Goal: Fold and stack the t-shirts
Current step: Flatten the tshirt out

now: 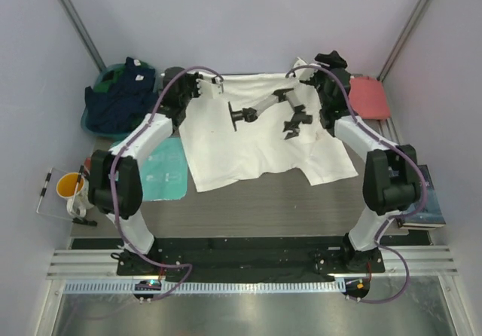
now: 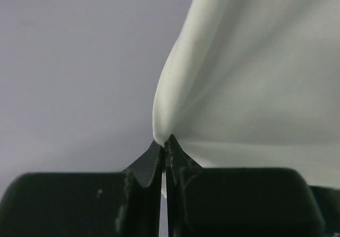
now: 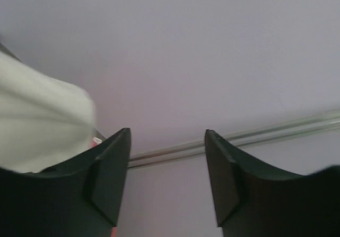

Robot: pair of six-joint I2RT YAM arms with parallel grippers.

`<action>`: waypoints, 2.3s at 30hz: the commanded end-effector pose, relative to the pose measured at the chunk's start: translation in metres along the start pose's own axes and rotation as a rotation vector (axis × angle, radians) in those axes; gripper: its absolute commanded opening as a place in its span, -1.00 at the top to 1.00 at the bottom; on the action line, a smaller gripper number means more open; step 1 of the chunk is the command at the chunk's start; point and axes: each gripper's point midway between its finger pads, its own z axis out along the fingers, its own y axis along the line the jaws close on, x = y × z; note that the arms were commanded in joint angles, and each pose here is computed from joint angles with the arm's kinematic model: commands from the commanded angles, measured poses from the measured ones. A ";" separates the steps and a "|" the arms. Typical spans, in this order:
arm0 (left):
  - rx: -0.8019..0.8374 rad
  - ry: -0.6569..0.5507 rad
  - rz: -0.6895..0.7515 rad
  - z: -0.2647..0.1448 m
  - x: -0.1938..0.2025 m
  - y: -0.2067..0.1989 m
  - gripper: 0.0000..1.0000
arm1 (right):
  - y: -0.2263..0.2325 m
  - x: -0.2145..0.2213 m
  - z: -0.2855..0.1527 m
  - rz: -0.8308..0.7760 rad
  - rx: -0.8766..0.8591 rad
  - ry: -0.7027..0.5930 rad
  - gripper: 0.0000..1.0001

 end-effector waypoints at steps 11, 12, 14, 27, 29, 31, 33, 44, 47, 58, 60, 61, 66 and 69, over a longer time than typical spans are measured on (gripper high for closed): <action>-0.474 0.317 -0.031 0.014 0.043 0.068 -1.00 | -0.061 0.042 -0.027 0.022 0.150 0.258 -0.99; -0.420 0.295 -0.039 0.006 0.043 0.055 -1.00 | -0.040 0.044 -0.039 0.010 -0.012 0.252 -0.99; -0.288 0.182 -0.052 0.002 0.029 0.035 -1.00 | 0.004 0.049 -0.062 0.004 -0.269 0.239 -0.94; 0.522 -0.197 0.034 -0.102 -0.016 -0.207 -0.75 | 0.188 0.093 -0.237 -0.131 -1.081 0.212 -0.73; 0.572 -0.196 0.007 -0.105 -0.018 -0.220 -0.71 | 0.197 0.101 -0.242 -0.135 -1.112 0.231 -0.66; 0.608 -0.186 0.005 -0.106 -0.016 -0.231 -0.66 | 0.201 0.108 -0.243 -0.124 -1.121 0.254 -0.58; 0.651 -0.172 0.008 -0.106 -0.012 -0.248 -0.59 | 0.204 0.117 -0.240 -0.098 -1.110 0.292 -0.56; 0.845 -0.197 -0.008 -0.140 -0.013 -0.277 -0.53 | 0.211 0.150 -0.254 -0.059 -1.176 0.381 -0.60; 0.887 -0.204 -0.015 -0.150 -0.014 -0.283 -0.54 | 0.213 0.149 -0.255 -0.044 -1.184 0.388 -0.60; 0.926 -0.168 -0.056 -0.144 -0.011 -0.298 -0.53 | 0.227 0.155 -0.252 -0.011 -1.194 0.403 -0.60; 0.932 -0.164 -0.066 -0.143 -0.011 -0.301 -0.53 | 0.228 0.157 -0.249 -0.009 -1.186 0.407 -0.60; 0.934 -0.164 -0.072 -0.142 -0.012 -0.302 -0.52 | 0.228 0.158 -0.249 -0.007 -1.187 0.410 -0.60; 0.936 -0.146 -0.085 -0.135 -0.012 -0.311 -0.49 | 0.228 0.163 -0.240 0.000 -1.156 0.421 -0.59; 0.932 -0.127 -0.090 -0.130 -0.012 -0.313 -0.41 | 0.231 0.166 -0.239 -0.002 -1.155 0.427 -0.60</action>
